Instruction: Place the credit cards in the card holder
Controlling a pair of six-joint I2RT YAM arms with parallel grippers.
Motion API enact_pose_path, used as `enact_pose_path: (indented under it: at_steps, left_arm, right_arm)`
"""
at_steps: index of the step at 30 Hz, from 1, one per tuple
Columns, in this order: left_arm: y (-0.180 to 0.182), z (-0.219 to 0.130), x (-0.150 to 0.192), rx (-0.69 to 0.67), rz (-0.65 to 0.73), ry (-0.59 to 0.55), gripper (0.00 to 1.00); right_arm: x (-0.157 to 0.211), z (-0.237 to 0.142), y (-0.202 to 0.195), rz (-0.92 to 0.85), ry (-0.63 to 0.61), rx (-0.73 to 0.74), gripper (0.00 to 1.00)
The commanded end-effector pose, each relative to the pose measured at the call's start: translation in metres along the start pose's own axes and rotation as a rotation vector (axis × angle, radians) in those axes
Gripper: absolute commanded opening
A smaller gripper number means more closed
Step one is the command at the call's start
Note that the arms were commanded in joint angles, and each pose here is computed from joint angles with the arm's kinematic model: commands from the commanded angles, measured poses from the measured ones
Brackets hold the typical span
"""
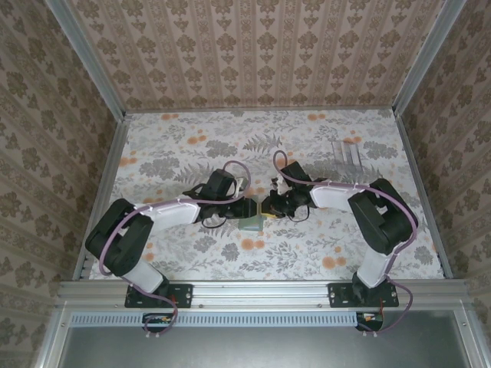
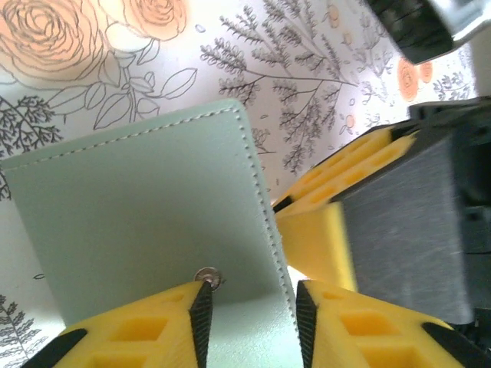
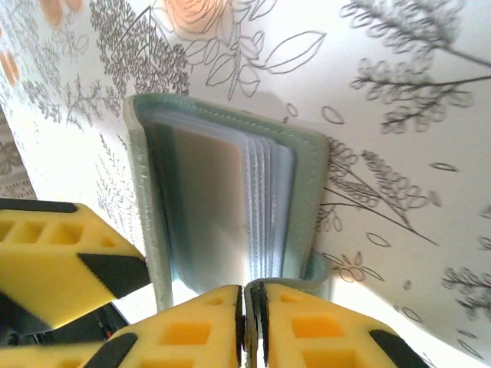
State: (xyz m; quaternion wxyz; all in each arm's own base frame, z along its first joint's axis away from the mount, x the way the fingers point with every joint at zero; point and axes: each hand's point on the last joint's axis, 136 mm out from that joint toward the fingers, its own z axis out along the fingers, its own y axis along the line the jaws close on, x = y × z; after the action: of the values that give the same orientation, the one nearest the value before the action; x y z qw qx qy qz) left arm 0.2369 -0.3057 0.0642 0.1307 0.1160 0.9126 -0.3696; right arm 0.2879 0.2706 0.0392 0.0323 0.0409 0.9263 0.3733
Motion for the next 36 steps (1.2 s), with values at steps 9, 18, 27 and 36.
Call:
enact_pose_path:
  at_steps: [9,18,27,36]
  left_arm:
    - [0.011,0.008,0.010,-0.040,0.003,0.018,0.23]
    - [0.020,0.017,0.016,-0.074,-0.016,0.045,0.14]
    - [0.024,0.020,0.018,-0.089,-0.028,0.057,0.13]
    - [0.024,0.014,0.017,-0.085,-0.042,0.050,0.13]
  right_arm:
    - [-0.001,-0.015,-0.002,-0.002,-0.038,0.012,0.24]
    - [-0.002,-0.024,0.004,-0.026,-0.055,0.002,0.27]
    - [0.005,-0.017,0.008,-0.062,-0.018,-0.005,0.37]
    - [0.005,-0.005,0.013,-0.071,0.000,0.031,0.38]
